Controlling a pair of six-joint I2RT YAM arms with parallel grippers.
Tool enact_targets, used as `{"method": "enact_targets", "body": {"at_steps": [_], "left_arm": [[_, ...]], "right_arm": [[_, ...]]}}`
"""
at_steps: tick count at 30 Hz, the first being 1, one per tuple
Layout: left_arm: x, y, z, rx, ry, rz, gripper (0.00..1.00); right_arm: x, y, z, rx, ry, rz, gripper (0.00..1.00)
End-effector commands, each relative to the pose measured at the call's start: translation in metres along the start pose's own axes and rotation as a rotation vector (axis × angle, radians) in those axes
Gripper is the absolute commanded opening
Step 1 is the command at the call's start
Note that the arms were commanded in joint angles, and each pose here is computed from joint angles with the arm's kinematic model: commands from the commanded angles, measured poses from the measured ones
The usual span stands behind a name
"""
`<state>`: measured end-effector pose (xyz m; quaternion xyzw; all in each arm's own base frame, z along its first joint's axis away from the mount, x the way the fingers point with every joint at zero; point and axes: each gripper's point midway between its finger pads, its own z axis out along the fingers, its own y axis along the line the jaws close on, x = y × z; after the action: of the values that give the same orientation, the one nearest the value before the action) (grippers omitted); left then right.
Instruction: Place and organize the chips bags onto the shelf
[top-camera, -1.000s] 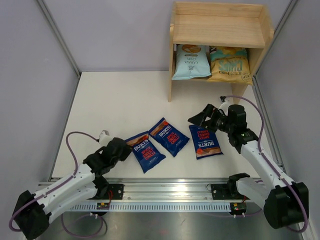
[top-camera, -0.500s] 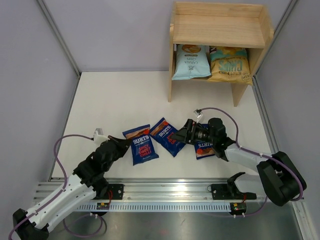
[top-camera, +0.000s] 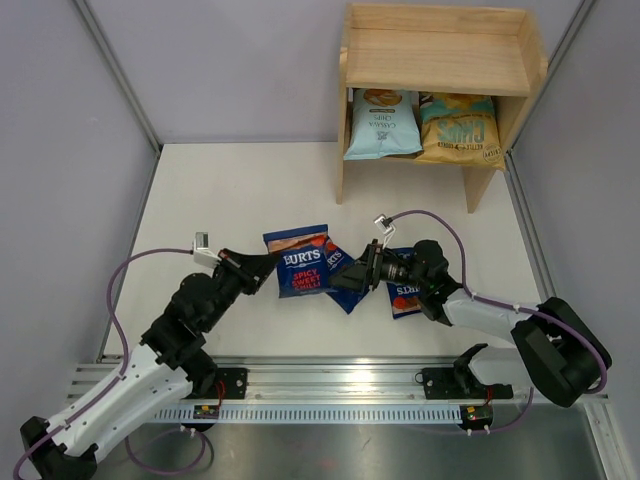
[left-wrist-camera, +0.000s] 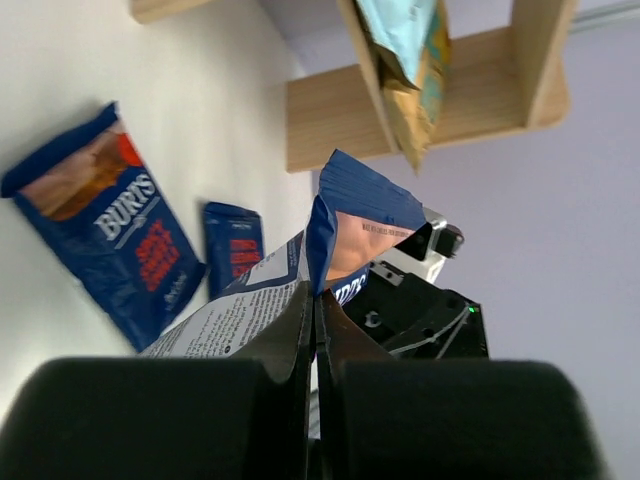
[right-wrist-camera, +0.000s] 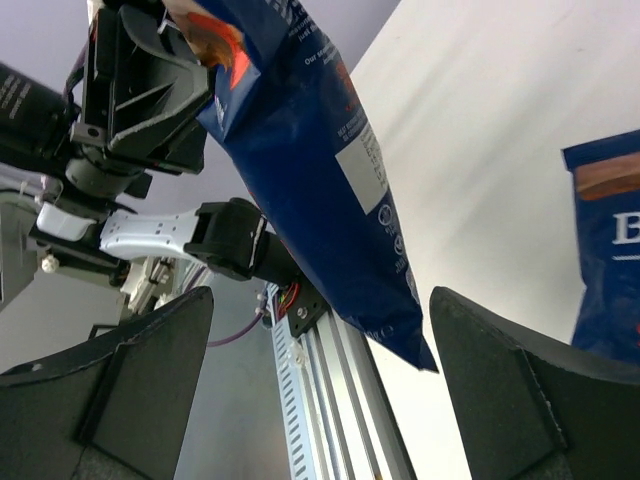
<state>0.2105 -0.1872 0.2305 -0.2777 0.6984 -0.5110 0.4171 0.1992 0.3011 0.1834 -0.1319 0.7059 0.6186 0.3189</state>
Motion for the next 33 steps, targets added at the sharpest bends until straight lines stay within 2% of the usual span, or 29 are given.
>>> {"method": "enact_targets", "body": {"at_steps": [1,7,12,15,17,22,24,26,28,29,33], "left_arm": [[0.000,-0.067,-0.010,0.217,0.054,-0.049,0.00],[0.005,-0.090,-0.016,0.281,0.108,-0.065,0.00],[0.008,-0.091,-0.016,0.267,0.129,-0.069,0.00],[0.003,-0.091,-0.017,0.231,0.110,-0.039,0.00],[-0.001,-0.099,-0.020,0.242,0.098,-0.034,0.00],[0.006,-0.101,-0.018,0.226,0.139,0.004,0.00],[0.006,-0.105,-0.016,0.238,0.144,0.002,0.00],[0.012,-0.105,-0.016,0.240,0.174,0.007,0.00],[0.010,-0.112,-0.016,0.264,0.163,0.020,0.00],[0.008,-0.113,-0.017,0.263,0.160,0.033,0.00],[0.001,-0.122,-0.019,0.248,0.141,0.136,0.00]], "right_arm": [[-0.016,0.037,0.012,-0.133,-0.041,-0.171,0.97],[-0.022,0.049,0.020,-0.156,-0.055,-0.251,0.95],[-0.022,0.063,0.027,-0.196,-0.065,-0.317,0.87],[-0.039,0.054,0.025,-0.107,-0.159,-0.361,0.87],[-0.042,0.043,0.022,-0.048,-0.172,-0.409,0.87],[-0.053,0.049,0.017,-0.039,-0.215,-0.491,0.88],[-0.048,0.061,0.018,-0.101,-0.187,-0.503,0.81],[-0.045,0.076,0.018,-0.184,-0.180,-0.511,0.68],[-0.042,0.092,0.015,-0.272,-0.178,-0.510,0.60],[-0.040,0.095,0.013,-0.288,-0.179,-0.508,0.49],[-0.041,0.111,0.006,-0.329,-0.179,-0.519,0.28]]}}
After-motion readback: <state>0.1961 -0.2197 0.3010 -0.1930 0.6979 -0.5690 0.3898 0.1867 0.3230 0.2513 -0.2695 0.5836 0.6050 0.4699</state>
